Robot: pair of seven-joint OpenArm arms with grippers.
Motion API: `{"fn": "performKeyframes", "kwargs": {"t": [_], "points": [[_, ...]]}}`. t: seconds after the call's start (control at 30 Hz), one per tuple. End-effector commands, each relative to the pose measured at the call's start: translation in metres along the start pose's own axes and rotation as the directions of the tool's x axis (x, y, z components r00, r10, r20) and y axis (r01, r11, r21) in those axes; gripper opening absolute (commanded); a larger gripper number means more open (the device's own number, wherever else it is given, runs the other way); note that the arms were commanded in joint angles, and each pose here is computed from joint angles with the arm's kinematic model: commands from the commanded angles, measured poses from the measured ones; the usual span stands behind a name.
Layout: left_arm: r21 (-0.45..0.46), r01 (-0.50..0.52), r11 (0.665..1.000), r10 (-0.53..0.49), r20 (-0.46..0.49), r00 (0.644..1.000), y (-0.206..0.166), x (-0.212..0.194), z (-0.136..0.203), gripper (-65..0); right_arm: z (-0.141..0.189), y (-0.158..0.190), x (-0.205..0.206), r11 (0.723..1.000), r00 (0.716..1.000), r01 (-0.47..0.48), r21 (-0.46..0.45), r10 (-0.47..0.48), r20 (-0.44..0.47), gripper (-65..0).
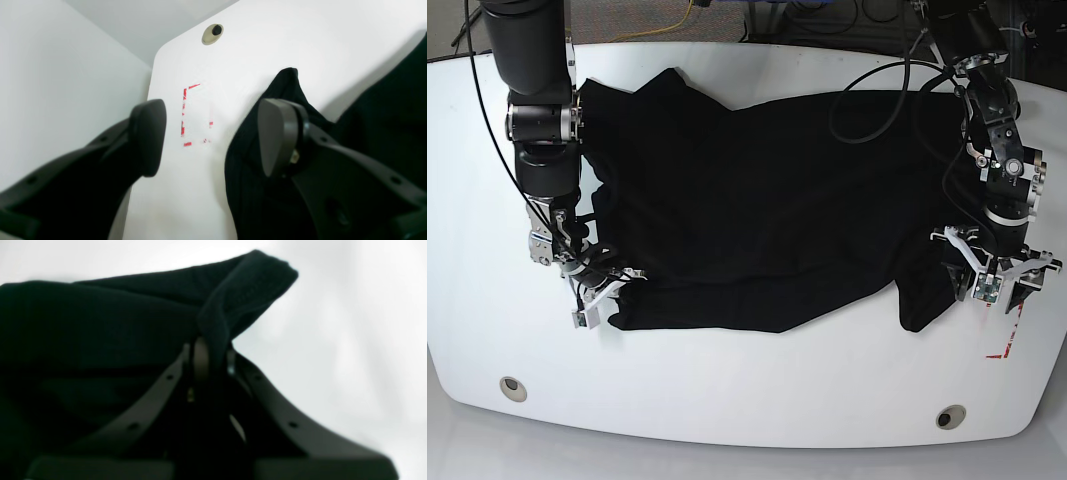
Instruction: Layout the t-shirt on the table in an organized manner, then fold the t-shirt properly
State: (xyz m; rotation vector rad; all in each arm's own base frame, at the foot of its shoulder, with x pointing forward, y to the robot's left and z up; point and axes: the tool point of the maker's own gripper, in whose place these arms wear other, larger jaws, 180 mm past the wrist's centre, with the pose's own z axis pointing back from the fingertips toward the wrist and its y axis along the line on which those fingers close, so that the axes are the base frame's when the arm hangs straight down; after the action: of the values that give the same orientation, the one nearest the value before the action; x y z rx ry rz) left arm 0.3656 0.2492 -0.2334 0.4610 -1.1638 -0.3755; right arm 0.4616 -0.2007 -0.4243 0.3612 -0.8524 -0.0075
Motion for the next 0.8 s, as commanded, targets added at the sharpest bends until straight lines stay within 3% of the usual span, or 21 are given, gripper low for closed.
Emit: {"fn": "performKeyframes", "kwargs": {"t": [0.0, 0.47, 0.77], "points": [[0.021, 0.004, 1.0, -0.005, 0.044, 0.999, 0.007, 0.012, 0.002, -24.5, 0.013, -0.023, 0.024, 0.999, 0.999, -0.029, -0.041, 0.03, 0.032, -65.0], [0.013, 0.006, 1.0, -0.007, 0.031, 0.999, 0.004, 0.006, 0.004, -24.5, 0.058, -0.096, 0.022, 0.983, 0.998, -0.054, -0.177, 0.056, 0.008, -65.0], [0.001, 0.005, 1.0, -0.005, 0.034, 0.999, -0.001, 0.008, 0.002, -24.4, 0.061, -0.1, 0.017, 0.982, 0.998, -0.055, -0.183, 0.056, -0.003, -65.0]]}}
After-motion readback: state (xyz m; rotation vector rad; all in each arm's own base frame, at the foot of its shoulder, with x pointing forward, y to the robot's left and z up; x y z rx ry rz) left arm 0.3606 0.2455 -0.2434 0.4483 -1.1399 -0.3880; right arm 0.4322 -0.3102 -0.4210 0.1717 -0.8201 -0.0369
